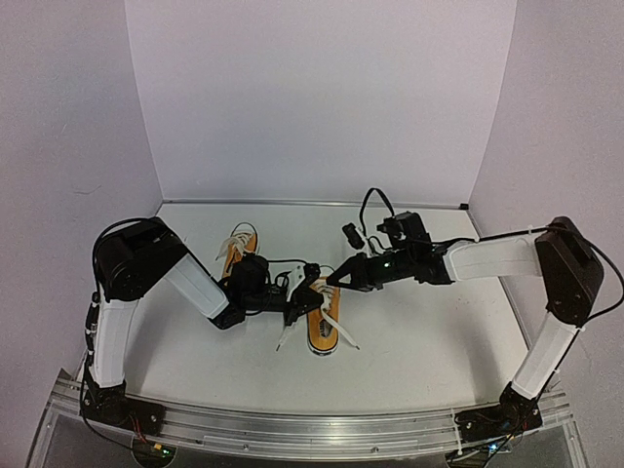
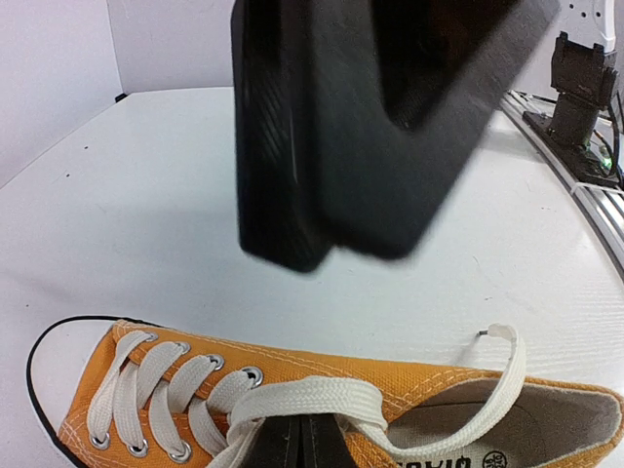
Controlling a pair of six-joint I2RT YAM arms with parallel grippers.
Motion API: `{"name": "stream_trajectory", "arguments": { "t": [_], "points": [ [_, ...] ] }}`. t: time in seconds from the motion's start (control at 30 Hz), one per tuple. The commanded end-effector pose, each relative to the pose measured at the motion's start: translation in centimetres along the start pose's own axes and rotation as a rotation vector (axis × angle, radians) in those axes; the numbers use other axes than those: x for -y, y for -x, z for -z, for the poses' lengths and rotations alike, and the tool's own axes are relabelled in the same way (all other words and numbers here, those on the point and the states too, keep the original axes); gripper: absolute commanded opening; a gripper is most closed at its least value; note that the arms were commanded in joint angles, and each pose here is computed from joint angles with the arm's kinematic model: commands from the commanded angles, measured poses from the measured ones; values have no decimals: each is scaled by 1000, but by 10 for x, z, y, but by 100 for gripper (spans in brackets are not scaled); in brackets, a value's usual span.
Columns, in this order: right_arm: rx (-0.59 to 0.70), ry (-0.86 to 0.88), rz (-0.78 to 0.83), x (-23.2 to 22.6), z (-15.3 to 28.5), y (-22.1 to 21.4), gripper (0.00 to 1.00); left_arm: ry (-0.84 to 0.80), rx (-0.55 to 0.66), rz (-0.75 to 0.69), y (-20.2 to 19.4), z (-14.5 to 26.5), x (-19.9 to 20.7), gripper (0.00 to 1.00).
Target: Tie the shoes
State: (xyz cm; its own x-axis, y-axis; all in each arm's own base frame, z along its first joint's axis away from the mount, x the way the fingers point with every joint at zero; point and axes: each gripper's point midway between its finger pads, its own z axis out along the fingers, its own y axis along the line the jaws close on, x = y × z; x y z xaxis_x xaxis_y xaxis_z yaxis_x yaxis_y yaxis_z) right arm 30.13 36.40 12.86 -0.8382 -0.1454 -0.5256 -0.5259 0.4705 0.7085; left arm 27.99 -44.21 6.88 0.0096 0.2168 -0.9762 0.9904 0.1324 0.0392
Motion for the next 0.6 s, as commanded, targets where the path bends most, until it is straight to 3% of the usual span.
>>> {"name": "stream_trajectory", "arguments": {
  "t": [0.0, 0.23, 0.57],
  "points": [
    [29, -43, -7, 14, 9, 4, 20, -3, 23, -27, 7, -3, 2, 0],
    [-40, -63, -37, 38, -7, -18, 16, -2, 24, -28, 7, -3, 2, 0],
    [-71, -39, -30, 38, -16, -25, 17, -2, 24, -27, 7, -3, 2, 0]
  ]
}}
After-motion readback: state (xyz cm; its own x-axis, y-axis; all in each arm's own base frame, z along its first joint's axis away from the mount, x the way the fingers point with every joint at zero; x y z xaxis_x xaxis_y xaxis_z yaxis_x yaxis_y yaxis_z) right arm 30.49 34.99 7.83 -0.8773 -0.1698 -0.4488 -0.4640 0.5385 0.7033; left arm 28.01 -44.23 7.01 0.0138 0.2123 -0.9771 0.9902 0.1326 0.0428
